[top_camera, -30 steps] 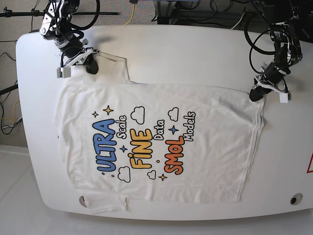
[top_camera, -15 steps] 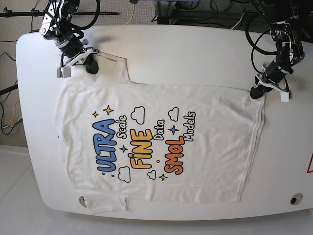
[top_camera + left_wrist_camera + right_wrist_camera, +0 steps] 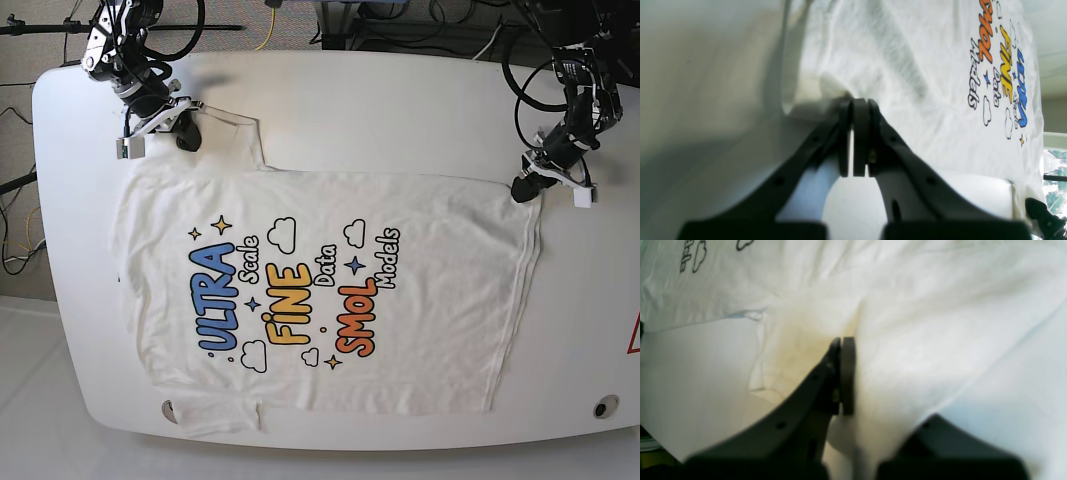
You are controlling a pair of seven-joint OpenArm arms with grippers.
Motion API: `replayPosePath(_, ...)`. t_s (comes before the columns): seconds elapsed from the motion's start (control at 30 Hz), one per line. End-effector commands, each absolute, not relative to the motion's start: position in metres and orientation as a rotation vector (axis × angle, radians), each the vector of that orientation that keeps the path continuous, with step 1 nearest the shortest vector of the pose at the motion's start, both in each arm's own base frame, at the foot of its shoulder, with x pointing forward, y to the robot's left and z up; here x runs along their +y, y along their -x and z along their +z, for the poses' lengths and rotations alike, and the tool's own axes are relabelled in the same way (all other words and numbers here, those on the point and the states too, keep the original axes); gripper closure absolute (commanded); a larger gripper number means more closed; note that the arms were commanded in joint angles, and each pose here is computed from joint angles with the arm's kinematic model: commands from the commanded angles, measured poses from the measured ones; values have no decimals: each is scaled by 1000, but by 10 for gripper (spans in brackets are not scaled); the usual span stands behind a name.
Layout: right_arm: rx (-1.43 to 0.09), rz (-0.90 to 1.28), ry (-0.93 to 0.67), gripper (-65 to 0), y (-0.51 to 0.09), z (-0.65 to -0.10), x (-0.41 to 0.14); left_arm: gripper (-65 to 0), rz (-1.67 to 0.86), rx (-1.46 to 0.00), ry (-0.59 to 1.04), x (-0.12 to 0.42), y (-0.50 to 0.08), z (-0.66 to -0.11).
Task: Fold the T-shirt properly
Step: 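Close the left gripper on the shirt corner, then pull the shirt with both grippers toward the robot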
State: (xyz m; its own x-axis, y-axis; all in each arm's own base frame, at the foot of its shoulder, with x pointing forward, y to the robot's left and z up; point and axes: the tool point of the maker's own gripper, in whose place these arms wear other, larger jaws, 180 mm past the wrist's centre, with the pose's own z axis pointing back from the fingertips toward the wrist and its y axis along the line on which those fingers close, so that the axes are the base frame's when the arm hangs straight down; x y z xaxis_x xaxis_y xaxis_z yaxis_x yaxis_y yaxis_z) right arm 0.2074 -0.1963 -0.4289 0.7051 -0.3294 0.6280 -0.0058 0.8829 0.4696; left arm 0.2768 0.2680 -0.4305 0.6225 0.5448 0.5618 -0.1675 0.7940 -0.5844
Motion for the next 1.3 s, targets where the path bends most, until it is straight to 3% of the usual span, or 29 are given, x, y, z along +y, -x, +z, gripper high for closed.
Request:
replayPosePath(0.0, -768, -163, -446, 0, -204, -426, -199, 0, 408, -746, 473, 274, -261, -440)
replayPosePath(0.33, -773, -144, -445, 0, -199, -422, -198, 0, 377, -774, 456, 278, -244, -428)
replayPosePath(0.63, -762, -128, -441, 0, -194, -423, -198, -80, 312, -846, 417, 285, -233, -396)
replayPosePath(0.8, -763, -99, -429, 0, -182, -414, -198, 0, 242, -858, 359, 288, -207, -376)
replayPosePath(1.27, -782, -72, -423, 0, -164, -395, -193, 0, 136, -821, 364, 277, -177, -370)
